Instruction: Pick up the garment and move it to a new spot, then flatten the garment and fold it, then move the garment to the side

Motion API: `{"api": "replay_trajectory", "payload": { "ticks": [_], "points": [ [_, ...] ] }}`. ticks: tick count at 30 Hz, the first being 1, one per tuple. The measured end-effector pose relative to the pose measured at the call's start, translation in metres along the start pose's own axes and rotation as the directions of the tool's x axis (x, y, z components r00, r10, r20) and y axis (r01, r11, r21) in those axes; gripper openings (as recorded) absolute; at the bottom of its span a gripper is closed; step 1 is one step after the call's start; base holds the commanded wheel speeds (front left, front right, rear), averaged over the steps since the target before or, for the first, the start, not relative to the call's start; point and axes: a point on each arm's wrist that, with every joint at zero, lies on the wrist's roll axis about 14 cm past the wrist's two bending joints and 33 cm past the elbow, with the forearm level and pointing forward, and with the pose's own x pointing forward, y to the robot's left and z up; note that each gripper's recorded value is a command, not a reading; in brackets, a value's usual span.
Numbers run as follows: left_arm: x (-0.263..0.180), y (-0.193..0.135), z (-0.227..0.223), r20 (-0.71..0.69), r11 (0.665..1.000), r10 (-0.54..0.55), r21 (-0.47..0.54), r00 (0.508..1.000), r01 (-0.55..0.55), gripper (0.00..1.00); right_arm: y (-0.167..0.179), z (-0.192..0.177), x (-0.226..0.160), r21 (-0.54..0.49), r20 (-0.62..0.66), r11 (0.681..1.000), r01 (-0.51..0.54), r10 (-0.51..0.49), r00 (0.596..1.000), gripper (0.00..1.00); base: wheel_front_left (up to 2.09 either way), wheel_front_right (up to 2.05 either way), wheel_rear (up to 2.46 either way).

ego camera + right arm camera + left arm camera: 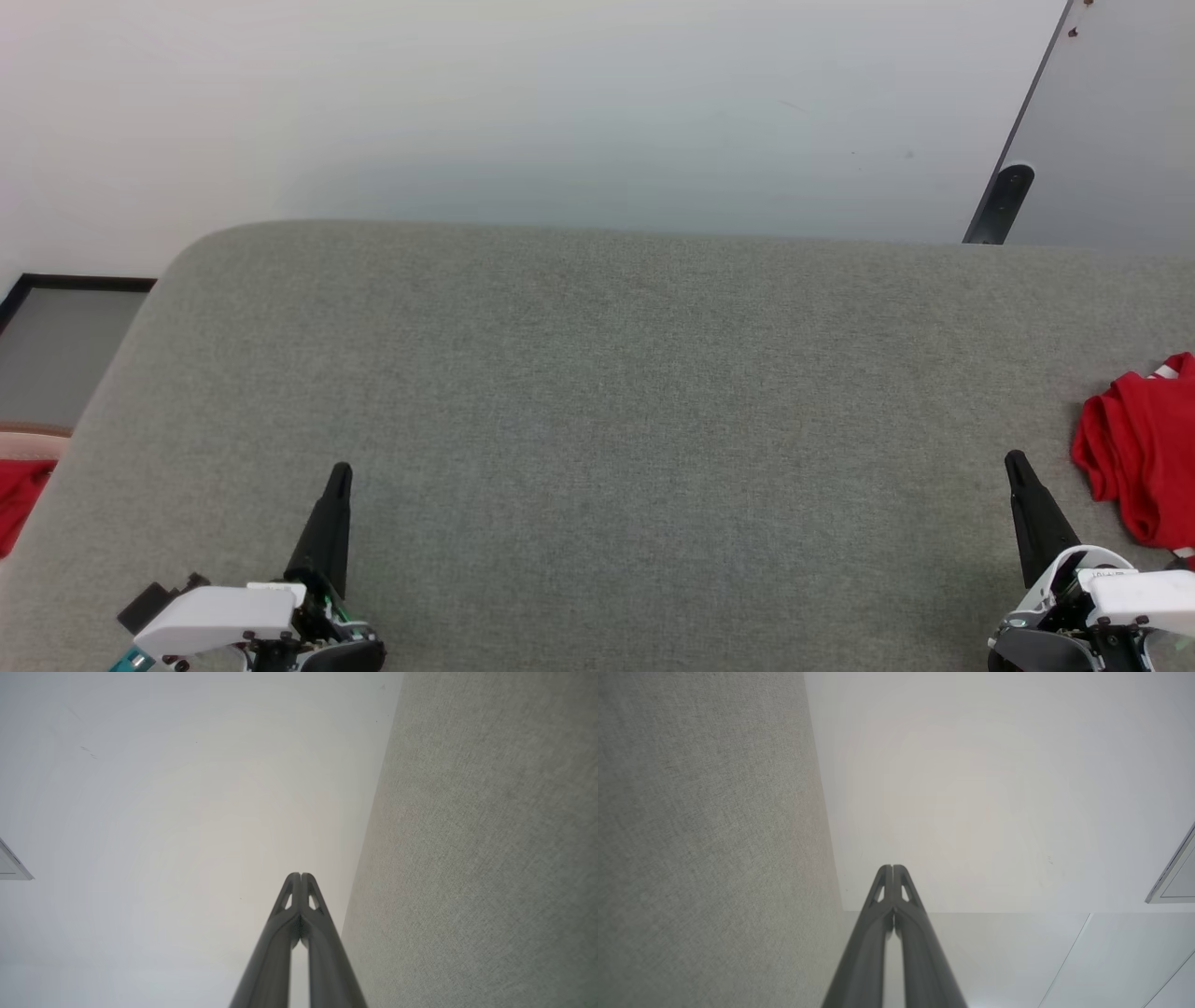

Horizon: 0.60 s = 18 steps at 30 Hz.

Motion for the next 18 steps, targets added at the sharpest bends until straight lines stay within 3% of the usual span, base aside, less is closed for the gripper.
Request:
{"api": "replay_trajectory", "payload": {
  "ticks": [18],
  "points": [
    [0.0, 0.0, 0.0, 0.0, 1.0, 0.0, 0.0, 1.0, 0.0, 0.0, 0.0, 0.0, 0.0, 0.0, 0.0, 1.0, 0.0, 0.0, 1.0, 0.0, 0.0, 0.0, 0.0]
  ]
}}
